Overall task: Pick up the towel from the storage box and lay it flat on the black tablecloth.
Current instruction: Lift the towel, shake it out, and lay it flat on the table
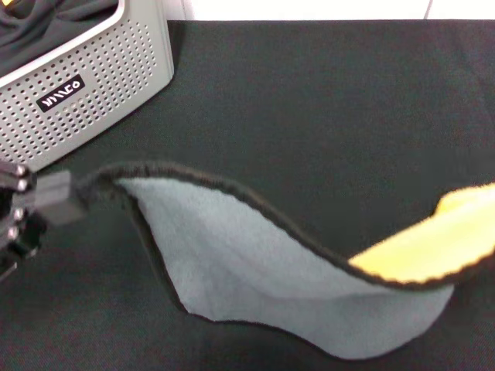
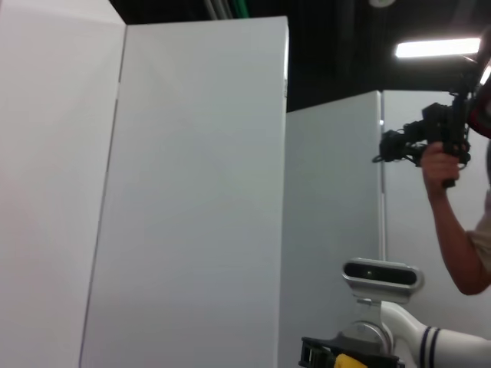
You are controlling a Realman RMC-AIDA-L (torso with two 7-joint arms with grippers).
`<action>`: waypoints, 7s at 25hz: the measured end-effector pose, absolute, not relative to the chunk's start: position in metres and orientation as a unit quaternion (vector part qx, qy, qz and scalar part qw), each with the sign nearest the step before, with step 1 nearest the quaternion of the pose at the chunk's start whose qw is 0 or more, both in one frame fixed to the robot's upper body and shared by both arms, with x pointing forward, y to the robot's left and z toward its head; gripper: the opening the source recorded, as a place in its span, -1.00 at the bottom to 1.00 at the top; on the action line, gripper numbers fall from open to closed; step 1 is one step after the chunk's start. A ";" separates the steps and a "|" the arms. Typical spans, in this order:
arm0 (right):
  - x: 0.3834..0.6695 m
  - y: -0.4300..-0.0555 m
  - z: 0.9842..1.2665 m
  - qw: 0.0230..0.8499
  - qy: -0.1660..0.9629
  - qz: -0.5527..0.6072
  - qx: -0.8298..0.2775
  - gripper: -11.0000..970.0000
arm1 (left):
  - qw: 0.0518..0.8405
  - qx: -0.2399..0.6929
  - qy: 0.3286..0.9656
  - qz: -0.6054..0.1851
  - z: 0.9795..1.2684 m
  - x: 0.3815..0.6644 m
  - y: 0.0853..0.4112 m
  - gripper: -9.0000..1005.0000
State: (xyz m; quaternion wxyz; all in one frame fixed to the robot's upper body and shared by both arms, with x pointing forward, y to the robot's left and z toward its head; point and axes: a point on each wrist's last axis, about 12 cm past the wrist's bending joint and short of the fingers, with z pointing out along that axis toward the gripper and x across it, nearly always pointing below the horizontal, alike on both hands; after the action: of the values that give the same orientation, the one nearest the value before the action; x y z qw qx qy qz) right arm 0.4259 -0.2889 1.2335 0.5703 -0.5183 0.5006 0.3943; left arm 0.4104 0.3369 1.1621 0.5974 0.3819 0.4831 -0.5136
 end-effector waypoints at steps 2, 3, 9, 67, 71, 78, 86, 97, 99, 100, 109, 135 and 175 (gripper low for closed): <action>0.420 -0.294 1.231 0.562 0.502 0.405 -0.518 -0.94 | 0.592 0.388 0.484 -0.515 1.162 0.405 0.335 -0.96; 0.418 -0.295 1.229 0.558 0.501 0.411 -0.518 -0.94 | 0.587 0.391 0.484 -0.517 1.162 0.403 0.334 -0.96; 0.403 -0.302 1.218 0.539 0.497 0.445 -0.515 -0.93 | 0.572 0.396 0.489 -0.527 1.156 0.397 0.331 -0.96; 0.402 -0.326 1.180 0.552 0.504 0.455 -0.484 -0.85 | 0.623 0.367 0.494 -0.484 1.120 0.386 0.340 -0.96; 0.393 -0.329 1.185 0.547 0.492 0.468 -0.489 -0.84 | 0.613 0.387 0.473 -0.500 1.130 0.375 0.336 -0.96; 0.394 -0.318 1.182 0.527 0.484 0.488 -0.500 -0.83 | 0.590 0.425 0.443 -0.524 1.141 0.364 0.323 -0.96; 0.405 -0.301 1.186 0.511 0.449 0.521 -0.515 -0.82 | 0.579 0.454 0.404 -0.543 1.157 0.366 0.313 -0.96; 0.419 -0.299 1.169 0.530 0.479 0.533 -0.453 -0.81 | 0.596 0.395 0.442 -0.542 1.141 0.377 0.324 -0.96; 0.428 -0.301 1.160 0.539 0.496 0.526 -0.432 -0.80 | 0.604 0.374 0.454 -0.538 1.133 0.387 0.327 -0.96; 0.433 -0.301 1.157 0.542 0.503 0.524 -0.423 -0.80 | 0.607 0.363 0.459 -0.538 1.130 0.393 0.329 -0.96; 0.508 -0.276 1.124 0.537 0.561 0.497 -0.386 -0.79 | 0.606 0.328 0.488 -0.535 1.105 0.459 0.311 -0.96; 0.608 -0.233 1.087 0.524 0.732 0.307 -0.309 -0.75 | 0.663 0.226 0.647 -0.301 1.063 0.536 0.282 -0.96; 0.652 -0.192 1.092 0.491 0.779 0.213 -0.327 -0.69 | 0.675 0.234 0.688 -0.127 1.035 0.545 0.279 -0.96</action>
State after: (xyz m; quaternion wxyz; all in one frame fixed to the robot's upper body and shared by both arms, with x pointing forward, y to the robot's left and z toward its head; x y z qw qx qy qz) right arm 0.6523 -0.1917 1.0921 0.4906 -0.3267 0.7791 0.2134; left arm 0.5445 0.2790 1.0348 0.6752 0.2344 0.6878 -0.1269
